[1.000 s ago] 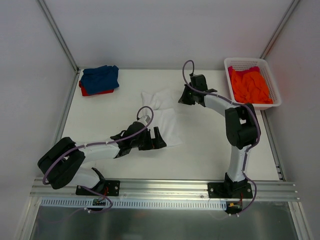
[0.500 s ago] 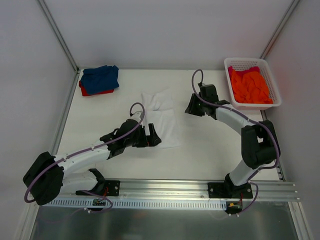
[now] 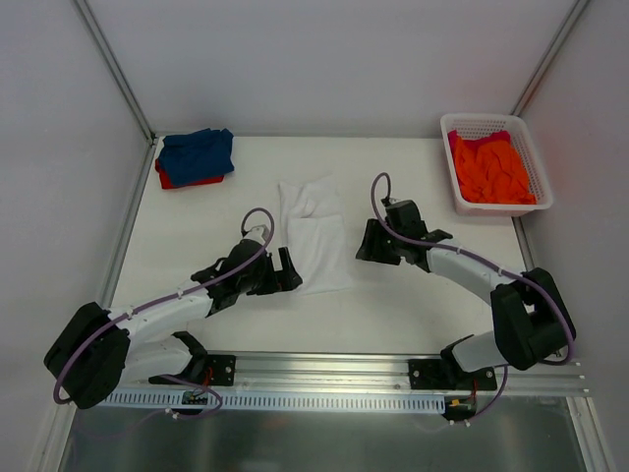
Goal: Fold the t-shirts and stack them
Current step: Fold the tshirt
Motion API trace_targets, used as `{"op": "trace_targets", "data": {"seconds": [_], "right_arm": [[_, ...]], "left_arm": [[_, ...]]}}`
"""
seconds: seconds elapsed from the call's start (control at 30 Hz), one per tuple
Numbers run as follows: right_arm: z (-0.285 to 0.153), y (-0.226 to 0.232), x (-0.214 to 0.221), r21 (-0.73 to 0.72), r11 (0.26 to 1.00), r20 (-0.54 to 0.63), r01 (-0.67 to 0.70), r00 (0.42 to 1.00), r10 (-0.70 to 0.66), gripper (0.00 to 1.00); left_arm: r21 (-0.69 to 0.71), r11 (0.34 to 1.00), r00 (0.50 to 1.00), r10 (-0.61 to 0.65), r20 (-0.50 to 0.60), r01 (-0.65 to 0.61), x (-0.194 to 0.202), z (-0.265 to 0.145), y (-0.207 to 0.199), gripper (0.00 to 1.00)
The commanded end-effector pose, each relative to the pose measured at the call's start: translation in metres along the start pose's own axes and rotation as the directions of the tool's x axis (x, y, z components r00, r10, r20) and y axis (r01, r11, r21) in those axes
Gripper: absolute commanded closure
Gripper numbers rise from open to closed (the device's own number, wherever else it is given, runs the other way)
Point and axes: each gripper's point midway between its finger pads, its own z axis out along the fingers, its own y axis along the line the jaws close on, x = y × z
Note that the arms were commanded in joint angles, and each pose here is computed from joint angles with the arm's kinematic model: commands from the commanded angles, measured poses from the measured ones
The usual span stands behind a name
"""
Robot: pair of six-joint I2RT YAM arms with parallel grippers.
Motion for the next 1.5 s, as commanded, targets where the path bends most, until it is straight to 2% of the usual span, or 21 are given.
{"op": "trace_targets", "data": {"seconds": [0.0, 0.27, 0.7, 0.97, 1.47], "right_arm": [[-0.006, 0.011, 0.006, -0.015, 1.000, 0.025, -0.006, 1.000, 0.006, 0.45], [-0.001, 0.015, 0.036, -0.028, 1.000, -0.012, -0.001, 1.000, 0.001, 0.44], [0.014, 0.009, 0.059, -0.027, 1.000, -0.055, -0.012, 0.998, 0.011, 0.44], [0.029, 0.019, 0.062, -0.055, 0.998, -0.059, -0.013, 0.998, 0.010, 0.43], [0.031, 0.030, 0.064, -0.067, 0.998, -0.063, 0.000, 0.998, -0.005, 0.44]], "left_arm": [[-0.039, 0.999, 1.000, 0.005, -0.018, -0.006, 0.011, 0.003, 0.017, 0.01], [-0.039, 0.999, 0.999, -0.028, -0.029, 0.027, 0.027, 0.007, 0.028, 0.01], [-0.014, 0.999, 0.997, -0.051, -0.057, 0.051, 0.038, 0.019, 0.030, 0.02], [-0.007, 0.998, 0.996, -0.055, -0.071, 0.054, 0.042, 0.024, 0.029, 0.03], [0.008, 0.998, 0.994, -0.062, -0.091, 0.063, 0.047, 0.029, 0.025, 0.04]]}}
